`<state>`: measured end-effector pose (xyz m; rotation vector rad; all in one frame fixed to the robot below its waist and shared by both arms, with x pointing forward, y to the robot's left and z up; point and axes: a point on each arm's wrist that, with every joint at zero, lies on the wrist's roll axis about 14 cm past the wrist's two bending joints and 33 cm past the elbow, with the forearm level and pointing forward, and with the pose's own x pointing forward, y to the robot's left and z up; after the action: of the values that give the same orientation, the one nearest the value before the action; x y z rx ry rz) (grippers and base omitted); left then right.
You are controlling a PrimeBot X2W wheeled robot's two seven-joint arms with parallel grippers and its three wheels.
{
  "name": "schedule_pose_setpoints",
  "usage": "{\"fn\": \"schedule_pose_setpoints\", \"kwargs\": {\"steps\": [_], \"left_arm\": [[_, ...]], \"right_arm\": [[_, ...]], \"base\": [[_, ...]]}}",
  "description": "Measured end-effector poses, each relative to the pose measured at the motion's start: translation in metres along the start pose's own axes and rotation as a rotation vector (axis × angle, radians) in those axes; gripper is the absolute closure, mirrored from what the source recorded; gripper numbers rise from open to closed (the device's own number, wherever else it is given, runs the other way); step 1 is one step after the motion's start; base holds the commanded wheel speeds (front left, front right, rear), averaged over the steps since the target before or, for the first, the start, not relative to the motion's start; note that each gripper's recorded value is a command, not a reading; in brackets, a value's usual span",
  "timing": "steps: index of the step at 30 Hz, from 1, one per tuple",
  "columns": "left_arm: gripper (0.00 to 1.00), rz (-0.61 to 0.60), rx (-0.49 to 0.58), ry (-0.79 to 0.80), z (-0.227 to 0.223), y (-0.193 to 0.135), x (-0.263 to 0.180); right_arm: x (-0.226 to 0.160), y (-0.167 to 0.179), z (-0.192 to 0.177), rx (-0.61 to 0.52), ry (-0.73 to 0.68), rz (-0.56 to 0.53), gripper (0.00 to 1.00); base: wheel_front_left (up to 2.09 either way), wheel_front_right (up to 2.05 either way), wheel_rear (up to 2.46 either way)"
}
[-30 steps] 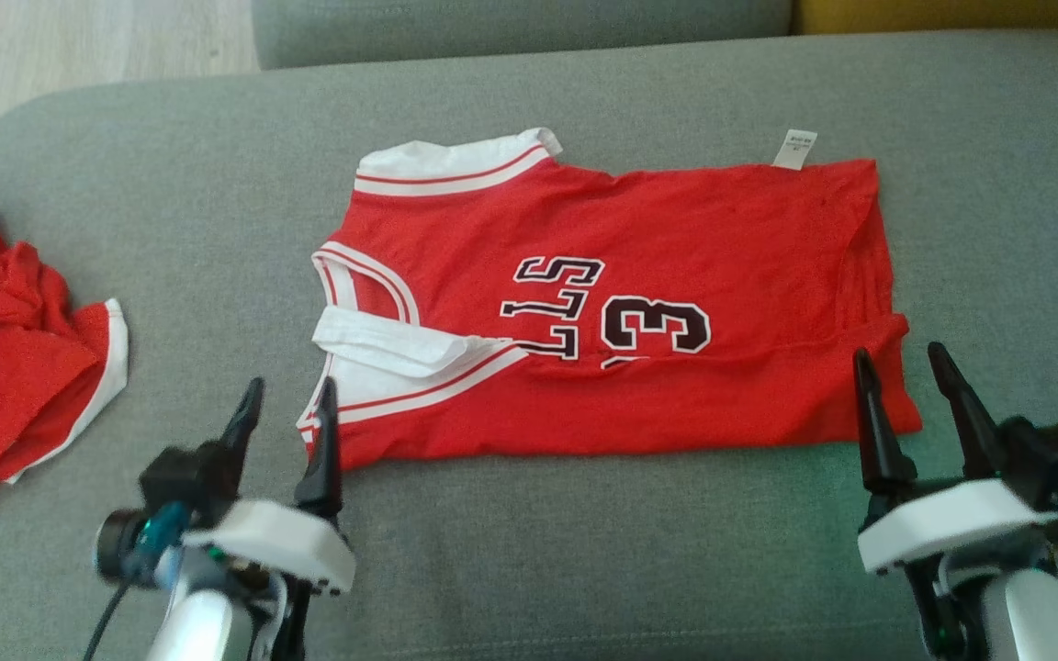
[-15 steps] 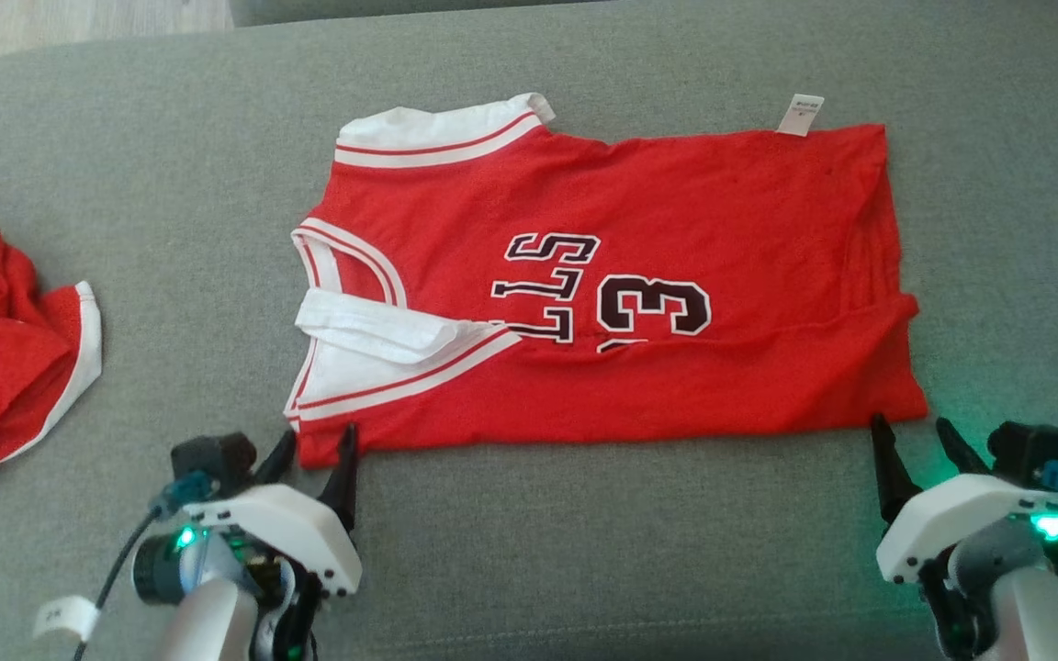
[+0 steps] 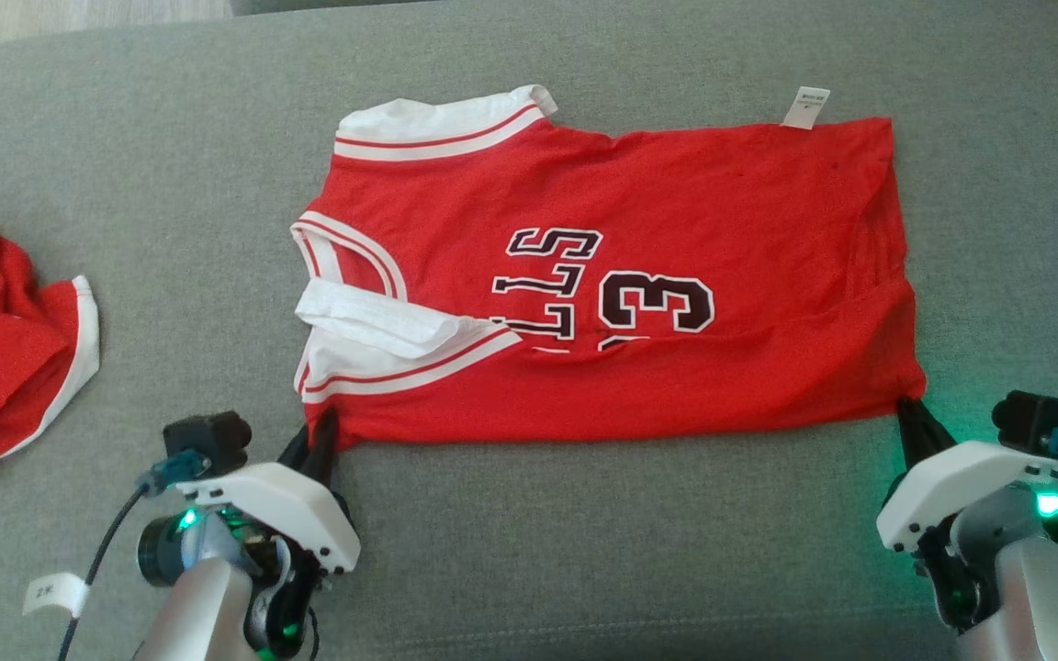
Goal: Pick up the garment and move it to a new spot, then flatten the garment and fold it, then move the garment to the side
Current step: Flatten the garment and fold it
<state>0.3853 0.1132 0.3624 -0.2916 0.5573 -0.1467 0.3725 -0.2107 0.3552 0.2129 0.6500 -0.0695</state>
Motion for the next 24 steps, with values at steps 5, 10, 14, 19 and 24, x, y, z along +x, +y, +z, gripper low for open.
{"fn": "schedule_pose_setpoints", "kwargs": {"steps": [5, 10, 14, 19, 24], "left_arm": [[1.00, 0.001, -0.004, -0.056, 0.010, -0.001, -0.003], [1.00, 0.028, -0.033, -0.124, 0.024, 0.004, -0.013], [1.00, 0.055, -0.041, -0.153, 0.028, 0.010, -0.025], [1.00, 0.104, -0.065, -0.171, 0.029, 0.023, -0.039], [1.00, 0.142, -0.081, -0.161, 0.021, 0.031, -0.057]], "right_arm": [[-0.001, 0.001, 0.003, 0.013, -0.013, 0.004, 1.00], [-0.006, 0.008, 0.005, -0.002, -0.029, 0.024, 1.00], [-0.012, 0.019, 0.001, -0.014, -0.028, 0.060, 1.00], [-0.018, 0.035, 0.000, -0.023, -0.026, 0.107, 1.00], [-0.029, 0.038, -0.009, -0.019, -0.007, 0.122, 1.00]], "base": [[0.00, 0.00, 0.00], [0.00, 0.00, 0.00], [0.00, 0.00, 0.00], [0.00, 0.00, 0.00], [0.00, 0.00, 0.00]]}}
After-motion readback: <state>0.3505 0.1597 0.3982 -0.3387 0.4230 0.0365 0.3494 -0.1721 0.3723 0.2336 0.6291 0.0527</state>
